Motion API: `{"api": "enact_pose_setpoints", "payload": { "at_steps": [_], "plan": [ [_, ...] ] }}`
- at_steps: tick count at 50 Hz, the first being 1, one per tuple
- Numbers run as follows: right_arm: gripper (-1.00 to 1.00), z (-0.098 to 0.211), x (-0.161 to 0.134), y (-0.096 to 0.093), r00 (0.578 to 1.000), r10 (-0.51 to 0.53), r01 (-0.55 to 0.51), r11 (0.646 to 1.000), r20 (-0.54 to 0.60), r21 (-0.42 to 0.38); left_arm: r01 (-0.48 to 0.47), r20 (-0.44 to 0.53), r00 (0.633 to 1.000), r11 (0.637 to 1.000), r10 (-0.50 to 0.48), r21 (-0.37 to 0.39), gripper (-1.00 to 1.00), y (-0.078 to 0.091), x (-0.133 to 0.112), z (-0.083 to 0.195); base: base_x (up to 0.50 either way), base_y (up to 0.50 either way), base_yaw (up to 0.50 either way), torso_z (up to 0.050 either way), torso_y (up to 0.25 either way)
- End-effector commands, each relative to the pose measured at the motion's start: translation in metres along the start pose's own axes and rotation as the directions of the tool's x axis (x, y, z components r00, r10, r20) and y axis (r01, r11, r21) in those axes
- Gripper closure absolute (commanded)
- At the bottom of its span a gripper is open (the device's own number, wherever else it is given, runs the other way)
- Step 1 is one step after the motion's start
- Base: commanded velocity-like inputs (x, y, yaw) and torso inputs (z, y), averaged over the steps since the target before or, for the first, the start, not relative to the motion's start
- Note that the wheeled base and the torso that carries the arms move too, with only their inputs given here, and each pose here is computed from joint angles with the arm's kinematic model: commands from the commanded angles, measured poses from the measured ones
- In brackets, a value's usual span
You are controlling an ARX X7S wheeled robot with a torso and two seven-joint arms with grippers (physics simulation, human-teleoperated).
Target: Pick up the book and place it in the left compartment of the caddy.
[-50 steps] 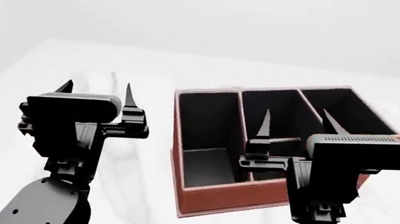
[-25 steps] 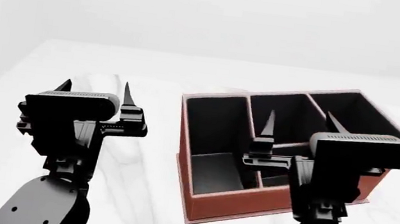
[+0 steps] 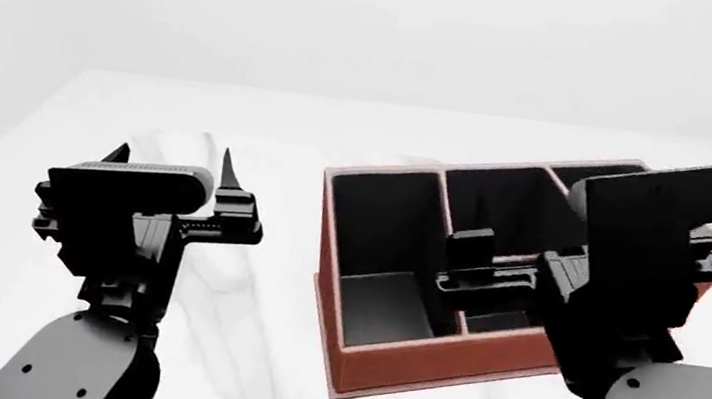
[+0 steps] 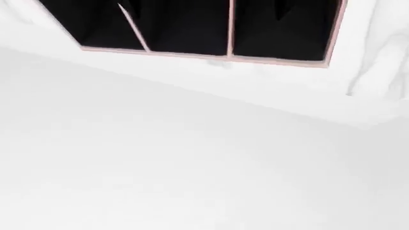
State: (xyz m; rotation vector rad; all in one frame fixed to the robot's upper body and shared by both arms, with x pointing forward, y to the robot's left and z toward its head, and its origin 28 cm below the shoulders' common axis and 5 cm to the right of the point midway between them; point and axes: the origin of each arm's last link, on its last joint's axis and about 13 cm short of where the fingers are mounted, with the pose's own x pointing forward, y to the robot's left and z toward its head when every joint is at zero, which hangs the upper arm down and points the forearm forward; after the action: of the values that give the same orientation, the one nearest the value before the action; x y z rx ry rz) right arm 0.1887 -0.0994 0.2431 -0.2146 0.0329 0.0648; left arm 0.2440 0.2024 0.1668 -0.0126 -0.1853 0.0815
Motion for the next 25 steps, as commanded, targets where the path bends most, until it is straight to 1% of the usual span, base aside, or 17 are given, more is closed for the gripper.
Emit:
{"api": "enact_pose_setpoints", "payload": {
  "at_steps": [1, 25],
  "plan": [
    [-1.0, 0.006, -0.0602, -0.0257, 0.814, -0.161, 0.273, 0.954, -0.558, 0.123, -0.006, -0.005, 1.0, 1.0, 0.006, -0.003, -1.0, 0.0012, 0.0016, -0.0003, 0.0, 0.0, 0.0, 0.0, 0.0],
    [-1.0, 0.0005, -0.0615, -0.0267, 0.793, -0.163, 0.296, 0.945, -0.587, 0.137, -0.005, -0.006, 1.0, 1.0, 0.005, 0.001, -1.0, 0.001, 0.0016, -0.0009, 0.0, 0.0, 0.0, 0.0, 0.0]
  ]
}}
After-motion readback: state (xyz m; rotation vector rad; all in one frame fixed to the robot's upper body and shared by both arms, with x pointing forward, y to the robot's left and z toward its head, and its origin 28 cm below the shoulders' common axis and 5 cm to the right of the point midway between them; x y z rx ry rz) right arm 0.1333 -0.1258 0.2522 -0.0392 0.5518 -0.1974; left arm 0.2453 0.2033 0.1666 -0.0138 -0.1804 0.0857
